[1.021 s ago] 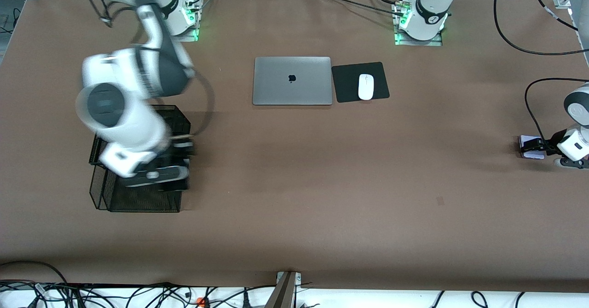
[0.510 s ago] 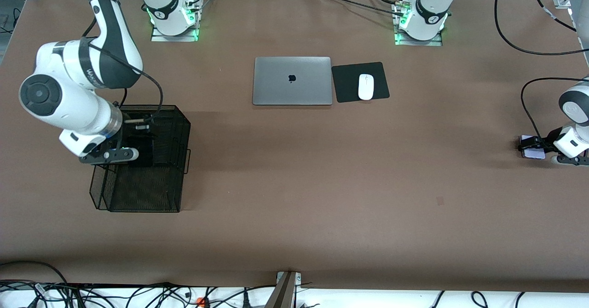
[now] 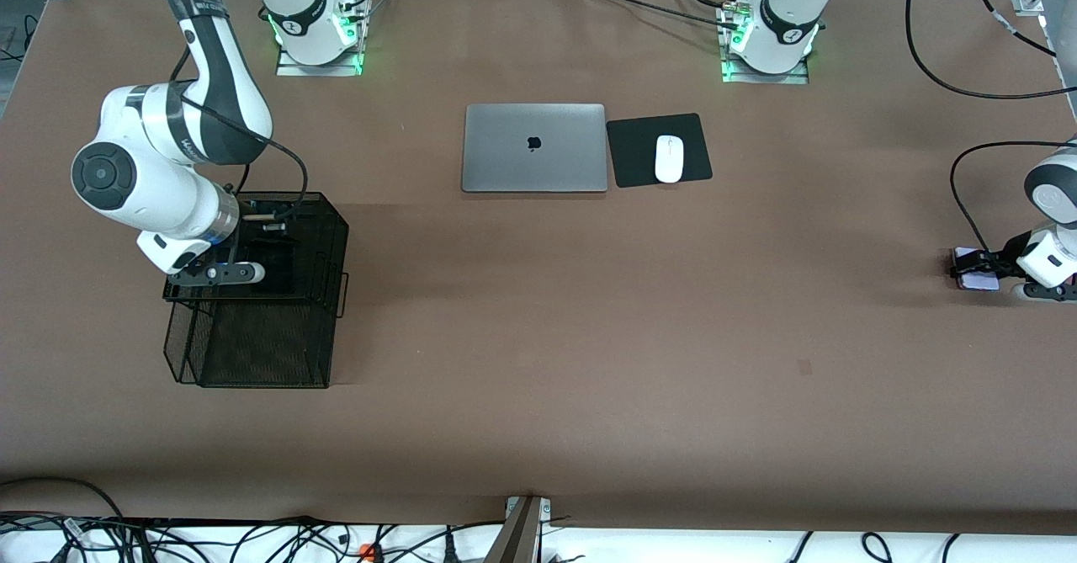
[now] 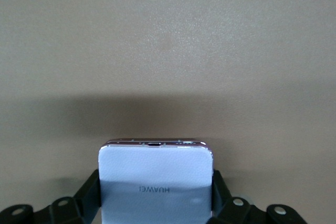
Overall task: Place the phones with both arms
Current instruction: 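Carry the black phone to the basket while the left gripper grasps the white phone, then release the black phone in the basket while the left gripper carries the white phone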
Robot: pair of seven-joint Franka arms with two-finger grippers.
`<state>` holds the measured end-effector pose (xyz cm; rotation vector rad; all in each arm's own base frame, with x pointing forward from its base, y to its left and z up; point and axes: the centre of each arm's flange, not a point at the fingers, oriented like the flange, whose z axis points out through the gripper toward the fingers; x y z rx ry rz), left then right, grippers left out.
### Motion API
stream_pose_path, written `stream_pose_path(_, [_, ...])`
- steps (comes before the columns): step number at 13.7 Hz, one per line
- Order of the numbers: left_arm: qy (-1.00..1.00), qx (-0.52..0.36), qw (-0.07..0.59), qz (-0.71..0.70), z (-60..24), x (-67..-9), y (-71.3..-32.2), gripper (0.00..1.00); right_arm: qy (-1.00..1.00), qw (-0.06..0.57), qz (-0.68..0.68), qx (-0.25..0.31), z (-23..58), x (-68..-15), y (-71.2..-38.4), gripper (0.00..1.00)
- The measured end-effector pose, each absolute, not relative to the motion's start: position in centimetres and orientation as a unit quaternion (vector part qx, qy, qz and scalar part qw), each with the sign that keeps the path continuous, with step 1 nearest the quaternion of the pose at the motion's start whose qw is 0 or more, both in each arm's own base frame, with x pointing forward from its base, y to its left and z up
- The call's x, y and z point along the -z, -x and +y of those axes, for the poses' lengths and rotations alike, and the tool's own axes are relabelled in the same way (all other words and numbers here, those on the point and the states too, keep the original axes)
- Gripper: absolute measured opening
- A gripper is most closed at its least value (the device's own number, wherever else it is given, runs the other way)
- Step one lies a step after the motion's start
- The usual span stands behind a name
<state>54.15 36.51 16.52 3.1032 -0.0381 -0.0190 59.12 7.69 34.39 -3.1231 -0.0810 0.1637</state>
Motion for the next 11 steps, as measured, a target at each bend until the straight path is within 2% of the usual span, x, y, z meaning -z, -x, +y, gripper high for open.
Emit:
stream_pose_path(4, [-0.999, 0.017, 0.033, -0.018, 34.8, -17.0, -55.6, 0.85, 0.998, 0.003, -0.028, -0.049, 7.8, -32.2, -59.6, 0.8])
stream_pose_path(8, [-0.997, 0.053, 0.052, 0.004, 29.0, -21.8, -61.3, 0.85, 0.998, 0.001, -0.028, -0.052, 7.8, -31.3, -59.7, 0.8])
stream_pose_path(11, [-0.997, 0.061, 0.045, 0.03, 20.9, -22.4, -64.7, 0.85, 0.998, 0.001, -0.028, -0.052, 7.8, -31.3, -59.7, 0.82])
